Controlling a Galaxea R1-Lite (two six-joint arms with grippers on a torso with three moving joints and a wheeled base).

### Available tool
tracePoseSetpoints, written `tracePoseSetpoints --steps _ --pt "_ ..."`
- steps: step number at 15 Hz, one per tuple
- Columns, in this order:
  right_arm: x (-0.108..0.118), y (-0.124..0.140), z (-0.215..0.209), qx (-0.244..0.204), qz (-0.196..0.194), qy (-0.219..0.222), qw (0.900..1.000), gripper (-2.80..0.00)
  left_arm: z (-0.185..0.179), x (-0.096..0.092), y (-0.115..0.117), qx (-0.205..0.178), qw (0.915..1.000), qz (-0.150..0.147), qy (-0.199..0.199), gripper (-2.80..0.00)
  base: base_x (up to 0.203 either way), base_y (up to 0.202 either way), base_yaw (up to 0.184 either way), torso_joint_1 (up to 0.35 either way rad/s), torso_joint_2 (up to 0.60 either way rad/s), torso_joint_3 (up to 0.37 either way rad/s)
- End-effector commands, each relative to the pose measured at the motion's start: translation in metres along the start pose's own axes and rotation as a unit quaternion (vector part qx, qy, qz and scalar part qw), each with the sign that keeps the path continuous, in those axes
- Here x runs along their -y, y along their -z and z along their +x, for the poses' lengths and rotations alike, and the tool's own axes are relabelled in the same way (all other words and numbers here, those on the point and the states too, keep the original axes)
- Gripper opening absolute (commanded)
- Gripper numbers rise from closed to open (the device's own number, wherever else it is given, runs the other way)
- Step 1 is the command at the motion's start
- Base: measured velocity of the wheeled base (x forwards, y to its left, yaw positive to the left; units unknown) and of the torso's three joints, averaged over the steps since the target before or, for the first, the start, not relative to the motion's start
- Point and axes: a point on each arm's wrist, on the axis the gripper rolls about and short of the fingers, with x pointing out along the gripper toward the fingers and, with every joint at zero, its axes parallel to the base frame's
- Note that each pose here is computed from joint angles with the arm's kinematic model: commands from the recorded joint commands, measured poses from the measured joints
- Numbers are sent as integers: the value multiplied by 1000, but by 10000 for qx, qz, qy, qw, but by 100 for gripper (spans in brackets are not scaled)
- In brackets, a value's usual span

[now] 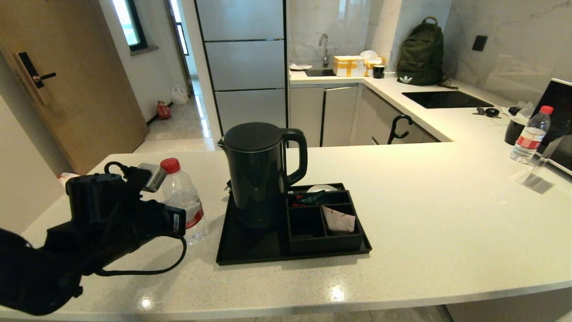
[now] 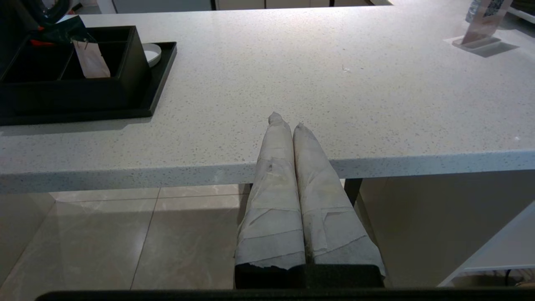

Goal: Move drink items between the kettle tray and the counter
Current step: Return the bottled water to its original position

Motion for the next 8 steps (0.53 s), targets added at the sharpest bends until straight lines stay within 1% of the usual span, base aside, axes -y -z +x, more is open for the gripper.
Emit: tracePoseSetpoints --steps 1,3,4,6,7,8 --pt "0 0 0 -12 -2 -2 10000 -280 -21 10 -21 332 9993 22 149 -280 0 0 0 0 0 0" --pt "0 0 0 -13 -2 6 10000 -280 -36 33 -37 382 9979 -24 524 -280 0 0 0 0 0 0" --pt "0 0 0 -12 -2 -2 10000 -280 -38 42 -39 363 9974 -13 623 -280 0 0 0 0 0 0" --pt "0 0 0 -12 -2 -2 10000 -280 -36 47 -38 317 9974 -6 645 -280 0 0 0 0 0 0" --pt "0 0 0 -12 -2 -2 10000 -280 -33 58 -35 255 9964 66 808 -280 0 0 0 0 0 0" --pt "0 0 0 -13 -2 6 10000 -280 -31 63 -33 200 9960 104 869 -280 0 0 0 0 0 0"
